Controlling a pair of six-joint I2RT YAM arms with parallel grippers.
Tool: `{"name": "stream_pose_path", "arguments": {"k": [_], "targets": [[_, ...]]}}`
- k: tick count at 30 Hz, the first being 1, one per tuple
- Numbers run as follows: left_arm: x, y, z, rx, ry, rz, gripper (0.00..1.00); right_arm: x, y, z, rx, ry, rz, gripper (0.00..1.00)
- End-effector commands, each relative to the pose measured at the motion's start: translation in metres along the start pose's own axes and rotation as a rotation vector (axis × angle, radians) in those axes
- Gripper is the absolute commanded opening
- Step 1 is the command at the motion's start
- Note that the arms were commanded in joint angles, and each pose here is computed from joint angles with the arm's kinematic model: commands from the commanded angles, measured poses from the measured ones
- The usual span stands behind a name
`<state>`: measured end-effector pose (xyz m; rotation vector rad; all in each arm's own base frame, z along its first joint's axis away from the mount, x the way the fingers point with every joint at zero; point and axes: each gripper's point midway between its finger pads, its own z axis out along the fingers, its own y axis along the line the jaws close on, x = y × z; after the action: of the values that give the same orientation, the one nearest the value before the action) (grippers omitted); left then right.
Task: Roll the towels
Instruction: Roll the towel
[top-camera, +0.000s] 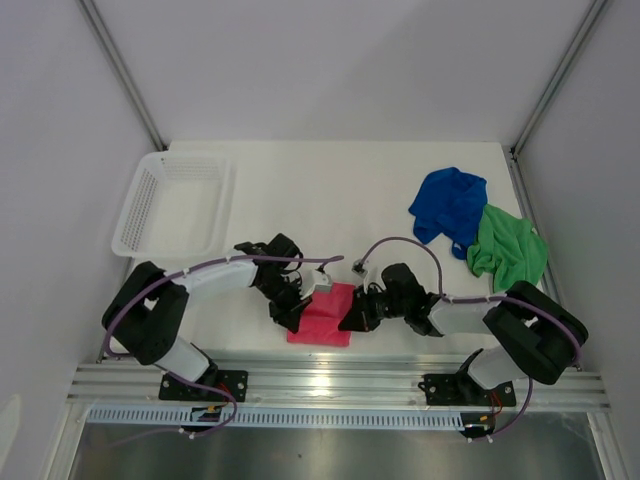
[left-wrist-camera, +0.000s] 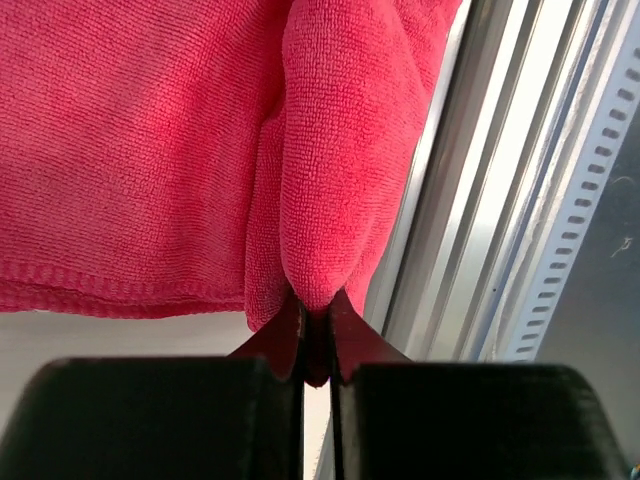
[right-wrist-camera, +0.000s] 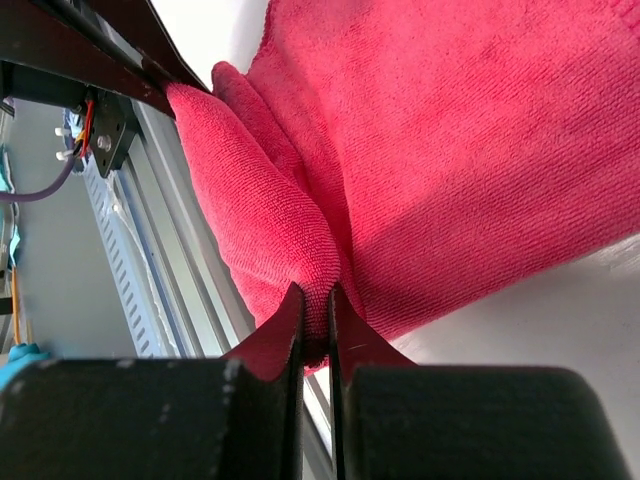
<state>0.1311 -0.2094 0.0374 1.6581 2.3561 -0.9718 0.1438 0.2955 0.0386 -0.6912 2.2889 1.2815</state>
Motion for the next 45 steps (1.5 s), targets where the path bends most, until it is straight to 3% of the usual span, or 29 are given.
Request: {"name": "stream_pose_path", "arguments": {"k": [1, 4, 11, 21, 25, 28, 30, 34, 37, 39, 45], "targets": [[-0.018, 0.012, -0.001, -0.03, -0.052, 0.025, 0.01, -0.011, -0.009, 0.005, 0.031, -0.025, -0.004, 0.06], [-0.018, 0.022, 0.002, -0.073, -0.05, 0.009, 0.01, -0.012, -0.014, 0.005, 0.061, -0.034, -0.006, 0.15], [-0.006, 0.041, 0.009, -0.133, 0.02, -0.068, 0.01, -0.025, -0.023, -0.004, 0.168, -0.043, -0.027, 0.54], [-0.008, 0.041, 0.008, -0.139, 0.003, -0.053, 0.01, -0.067, -0.023, -0.051, 0.361, -0.207, -0.117, 0.63], [-0.009, 0.042, 0.007, -0.14, -0.001, -0.052, 0.01, -0.074, -0.016, -0.072, 0.415, -0.253, -0.134, 0.62], [-0.013, 0.042, 0.006, -0.144, -0.01, -0.044, 0.01, -0.074, 0.0, -0.076, 0.391, -0.285, -0.181, 0.56], [-0.009, 0.042, 0.007, -0.143, -0.003, -0.05, 0.01, -0.063, 0.007, -0.07, 0.352, -0.266, -0.219, 0.35], [-0.011, 0.042, 0.005, -0.144, -0.013, -0.044, 0.01, -0.063, 0.061, -0.048, 0.068, -0.344, -0.354, 0.19], [-0.01, 0.042, 0.004, -0.147, -0.011, -0.045, 0.01, -0.055, 0.085, -0.03, -0.066, -0.327, -0.409, 0.04], [-0.011, 0.043, 0.003, -0.15, -0.016, -0.045, 0.01, -0.041, 0.087, -0.014, -0.11, -0.261, -0.409, 0.0], [-0.011, 0.044, 0.002, -0.162, -0.014, -0.044, 0.06, -0.043, 0.089, 0.011, -0.142, -0.271, -0.394, 0.0]]}}
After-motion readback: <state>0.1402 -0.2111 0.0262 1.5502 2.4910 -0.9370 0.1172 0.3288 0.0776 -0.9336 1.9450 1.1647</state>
